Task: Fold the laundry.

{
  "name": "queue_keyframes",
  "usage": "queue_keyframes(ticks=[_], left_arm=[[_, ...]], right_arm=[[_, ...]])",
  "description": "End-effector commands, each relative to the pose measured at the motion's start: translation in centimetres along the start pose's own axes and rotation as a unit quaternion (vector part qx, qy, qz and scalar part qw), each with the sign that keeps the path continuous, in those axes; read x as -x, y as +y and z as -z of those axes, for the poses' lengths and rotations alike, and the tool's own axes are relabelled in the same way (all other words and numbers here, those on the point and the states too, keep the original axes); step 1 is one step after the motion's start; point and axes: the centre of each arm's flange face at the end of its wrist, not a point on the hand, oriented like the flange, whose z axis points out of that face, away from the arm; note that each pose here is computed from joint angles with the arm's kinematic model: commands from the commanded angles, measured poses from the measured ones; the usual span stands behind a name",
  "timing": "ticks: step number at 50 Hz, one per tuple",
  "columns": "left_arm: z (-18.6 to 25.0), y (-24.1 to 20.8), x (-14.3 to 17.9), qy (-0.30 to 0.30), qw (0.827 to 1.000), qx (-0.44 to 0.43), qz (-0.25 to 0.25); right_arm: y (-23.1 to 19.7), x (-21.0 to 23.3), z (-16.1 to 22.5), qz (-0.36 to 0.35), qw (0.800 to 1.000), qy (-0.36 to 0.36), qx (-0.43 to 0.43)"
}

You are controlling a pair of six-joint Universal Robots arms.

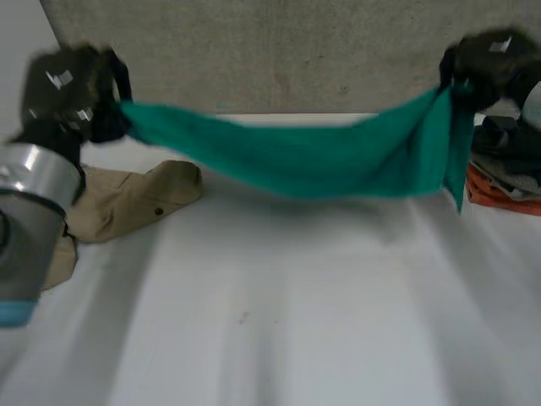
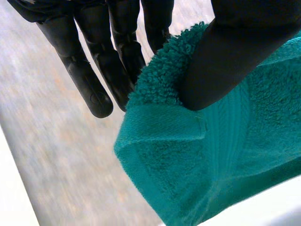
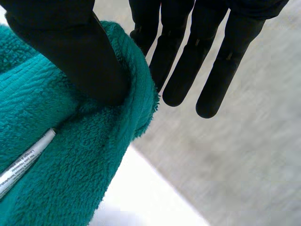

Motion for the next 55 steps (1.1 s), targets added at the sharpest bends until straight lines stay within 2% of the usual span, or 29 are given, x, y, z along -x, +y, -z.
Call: queue_keyframes(ticks=[1,7,11,15,19,23,29,33,38,45,55], left_arm=[[1.5,7.5,-1.4,0.021,0.993,0.115,-0.001],[2.0,11.6,-2.3,0.029,0.984,0.173,-0.016],[1.6,11.5,-2.2,0.022,0.985,0.169,-0.018],[1.4,10.7,-2.0,0.014,0.987,0.158,-0.018],[1.3,9.7,-1.7,0.009,0.989,0.144,-0.018],[1.3,9.1,-1.4,0.005,0.990,0.137,-0.017],[1.6,8.6,-1.1,0.003,0.991,0.133,-0.017],[1.7,8.5,-1.0,0.003,0.991,0.132,-0.015],[1.6,8.4,-0.8,-0.002,0.991,0.131,-0.012],[1.7,8.4,-0.7,-0.005,0.991,0.133,-0.009],[2.0,8.2,-0.4,-0.009,0.991,0.133,-0.010]], right_arm=[[6.7,3.4,-1.2,0.018,0.993,-0.047,0.105],[11.9,5.0,-3.0,0.052,0.984,-0.039,0.167],[12.0,4.3,-4.0,0.051,0.986,0.001,0.159],[10.0,3.2,-3.9,0.026,0.991,0.039,0.122],[7.2,3.1,-1.5,-0.001,0.993,0.040,0.109],[5.2,4.3,2.8,0.025,0.992,0.023,0.125],[6.4,7.0,7.2,0.077,0.981,-0.029,0.174],[9.3,9.4,8.5,0.068,0.974,-0.066,0.205],[12.2,11.0,7.5,0.070,0.980,-0.071,0.173],[15.2,11.9,4.6,0.106,0.987,-0.039,0.112],[16.4,10.9,2.3,0.111,0.989,-0.008,0.095]])
